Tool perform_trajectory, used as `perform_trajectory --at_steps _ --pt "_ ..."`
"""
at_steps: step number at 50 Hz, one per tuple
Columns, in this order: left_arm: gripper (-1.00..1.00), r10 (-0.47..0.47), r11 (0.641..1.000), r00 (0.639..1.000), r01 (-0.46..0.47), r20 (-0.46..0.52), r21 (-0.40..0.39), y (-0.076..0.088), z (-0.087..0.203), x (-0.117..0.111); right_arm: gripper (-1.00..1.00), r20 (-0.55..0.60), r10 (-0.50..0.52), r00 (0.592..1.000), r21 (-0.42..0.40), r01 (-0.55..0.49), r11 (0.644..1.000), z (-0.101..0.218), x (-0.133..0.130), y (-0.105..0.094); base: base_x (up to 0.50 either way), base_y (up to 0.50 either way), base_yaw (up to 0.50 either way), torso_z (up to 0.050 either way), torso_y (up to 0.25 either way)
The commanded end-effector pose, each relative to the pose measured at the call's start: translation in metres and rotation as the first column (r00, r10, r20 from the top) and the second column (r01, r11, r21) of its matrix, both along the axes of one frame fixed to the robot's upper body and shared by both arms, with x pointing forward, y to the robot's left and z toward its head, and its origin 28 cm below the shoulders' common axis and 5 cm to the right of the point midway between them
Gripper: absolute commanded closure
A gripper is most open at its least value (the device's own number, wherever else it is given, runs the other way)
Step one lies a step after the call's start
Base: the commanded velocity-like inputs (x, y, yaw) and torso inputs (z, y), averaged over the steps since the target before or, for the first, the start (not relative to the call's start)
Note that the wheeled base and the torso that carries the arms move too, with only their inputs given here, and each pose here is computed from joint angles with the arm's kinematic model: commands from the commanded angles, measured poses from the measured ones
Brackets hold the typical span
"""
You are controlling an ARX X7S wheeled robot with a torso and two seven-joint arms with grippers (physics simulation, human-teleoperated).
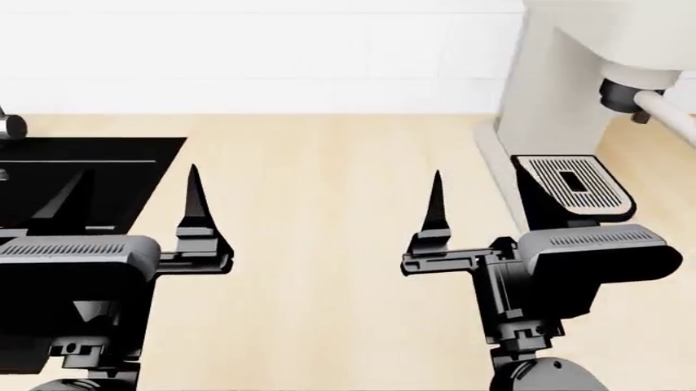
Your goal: Pick the bar and vinegar from the counter and place them in the cabinets closest to them.
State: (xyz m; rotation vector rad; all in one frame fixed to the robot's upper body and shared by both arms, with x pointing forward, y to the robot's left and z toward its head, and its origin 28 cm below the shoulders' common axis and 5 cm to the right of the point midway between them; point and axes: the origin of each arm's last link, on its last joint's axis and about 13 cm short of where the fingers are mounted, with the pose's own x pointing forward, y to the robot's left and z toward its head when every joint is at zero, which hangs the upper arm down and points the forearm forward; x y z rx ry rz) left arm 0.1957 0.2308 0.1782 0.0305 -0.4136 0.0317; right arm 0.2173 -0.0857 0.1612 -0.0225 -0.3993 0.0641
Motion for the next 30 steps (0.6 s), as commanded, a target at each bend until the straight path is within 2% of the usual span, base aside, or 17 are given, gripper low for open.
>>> perform_trajectory --at_steps 1,15,23,30 --pt "-1.0 0.002 1.0 1.0 -0.002 -0.001 0.004 0.0 0.0 0.0 -1.0 -0.004 0.0 1.0 -0.001 0.0 1.0 0.0 0.0 0.0 0.0 0.5 0.0 0.0 0.0" --pt "-1.0 0.003 1.0 1.0 -0.004 0.011 0.02 0.001 0.004 -0.002 -1.0 0.011 0.012 1.0 -0.018 -0.012 1.0 0.006 -0.002 0.001 -0.01 0.5 0.0 0.0 0.0" --pt "-1.0 0.011 0.996 0.996 -0.018 0.089 0.086 0.005 0.035 -0.005 -1.0 0.063 0.012 0.998 -0.089 -0.006 0.996 0.038 -0.009 -0.001 -0.01 0.5 0.0 0.0 0.0" --pt "-1.0 0.021 0.994 0.991 -0.035 0.136 0.105 0.008 0.053 -0.01 -1.0 0.102 0.004 0.995 -0.136 0.01 0.991 0.06 -0.016 -0.003 -0.01 0.5 0.0 0.0 0.0"
